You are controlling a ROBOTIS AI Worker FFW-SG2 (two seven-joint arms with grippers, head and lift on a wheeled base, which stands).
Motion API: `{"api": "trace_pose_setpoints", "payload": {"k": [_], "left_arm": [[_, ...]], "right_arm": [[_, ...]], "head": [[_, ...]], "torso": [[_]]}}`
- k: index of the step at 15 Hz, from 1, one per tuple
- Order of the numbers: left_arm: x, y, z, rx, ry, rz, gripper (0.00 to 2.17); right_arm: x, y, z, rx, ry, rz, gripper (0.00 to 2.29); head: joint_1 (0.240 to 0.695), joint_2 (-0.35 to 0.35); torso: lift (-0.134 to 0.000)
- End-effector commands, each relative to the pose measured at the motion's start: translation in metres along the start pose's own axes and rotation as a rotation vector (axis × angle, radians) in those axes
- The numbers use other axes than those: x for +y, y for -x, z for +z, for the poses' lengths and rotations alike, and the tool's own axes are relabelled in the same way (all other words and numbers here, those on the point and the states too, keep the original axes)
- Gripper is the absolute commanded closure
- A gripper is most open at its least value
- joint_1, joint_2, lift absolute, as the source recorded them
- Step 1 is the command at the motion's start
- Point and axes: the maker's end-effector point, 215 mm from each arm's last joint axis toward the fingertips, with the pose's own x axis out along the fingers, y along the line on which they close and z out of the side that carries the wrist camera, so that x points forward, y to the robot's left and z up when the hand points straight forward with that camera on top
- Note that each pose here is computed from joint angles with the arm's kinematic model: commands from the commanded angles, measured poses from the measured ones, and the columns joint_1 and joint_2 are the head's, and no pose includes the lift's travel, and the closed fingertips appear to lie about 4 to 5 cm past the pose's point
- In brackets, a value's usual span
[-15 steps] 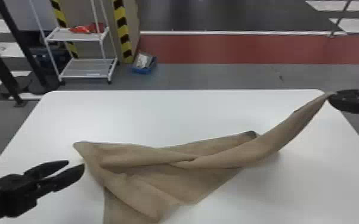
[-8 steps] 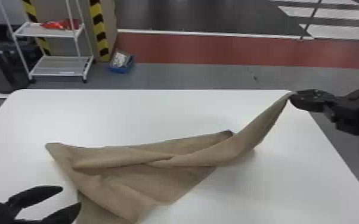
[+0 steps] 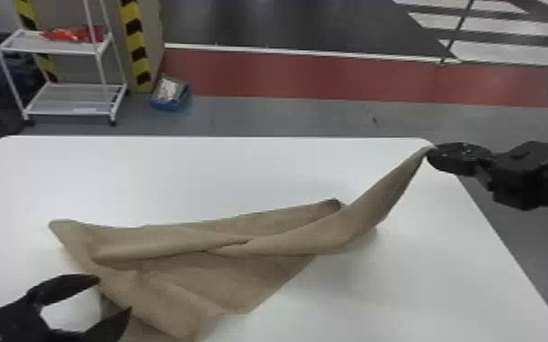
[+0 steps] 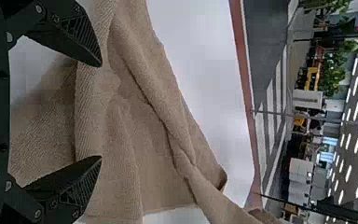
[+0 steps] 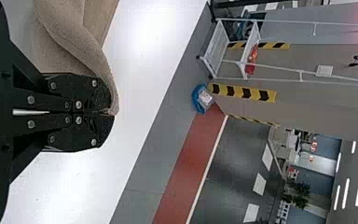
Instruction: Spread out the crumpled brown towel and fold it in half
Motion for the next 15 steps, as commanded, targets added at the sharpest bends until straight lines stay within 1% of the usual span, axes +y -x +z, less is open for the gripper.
{"api": "trace_pose_setpoints", "payload": {"k": [1, 4, 6, 9, 12, 13, 15], "left_arm": [[0.007, -0.004, 0.001, -0.019, -0.07, 0.034, 0.21], [0.011, -0.008, -0.007, -0.005, -0.065, 0.046, 0.21], [0.013, -0.014, -0.013, 0.017, -0.025, 0.054, 0.21], [0.009, -0.029, -0.015, 0.041, -0.04, 0.039, 0.21], [0.006, -0.039, -0.016, 0.049, -0.044, 0.031, 0.21], [0.007, -0.039, -0.017, 0.053, -0.045, 0.039, 0.22], [0.007, -0.04, -0.019, 0.072, -0.064, 0.041, 0.58]], "right_arm": [[-0.003, 0.0, -0.003, 0.005, -0.007, -0.003, 1.3], [0.0, -0.002, -0.002, 0.004, -0.005, 0.004, 1.29], [0.0, -0.002, -0.002, 0.003, -0.003, 0.005, 1.3], [-0.001, -0.001, -0.002, 0.003, -0.006, 0.003, 1.29], [-0.004, 0.001, -0.003, 0.002, -0.008, -0.002, 1.29], [-0.006, 0.002, -0.002, 0.002, -0.008, -0.006, 1.29], [-0.007, 0.003, -0.002, 0.001, -0.007, -0.008, 1.29]], "head": [[0.695, -0.116], [0.695, -0.111], [0.695, -0.109], [0.695, -0.106], [0.695, -0.12], [0.695, -0.125], [0.695, -0.132]], "torso": [[-0.124], [-0.124], [-0.124], [-0.124], [-0.124], [-0.124], [-0.124]]}}
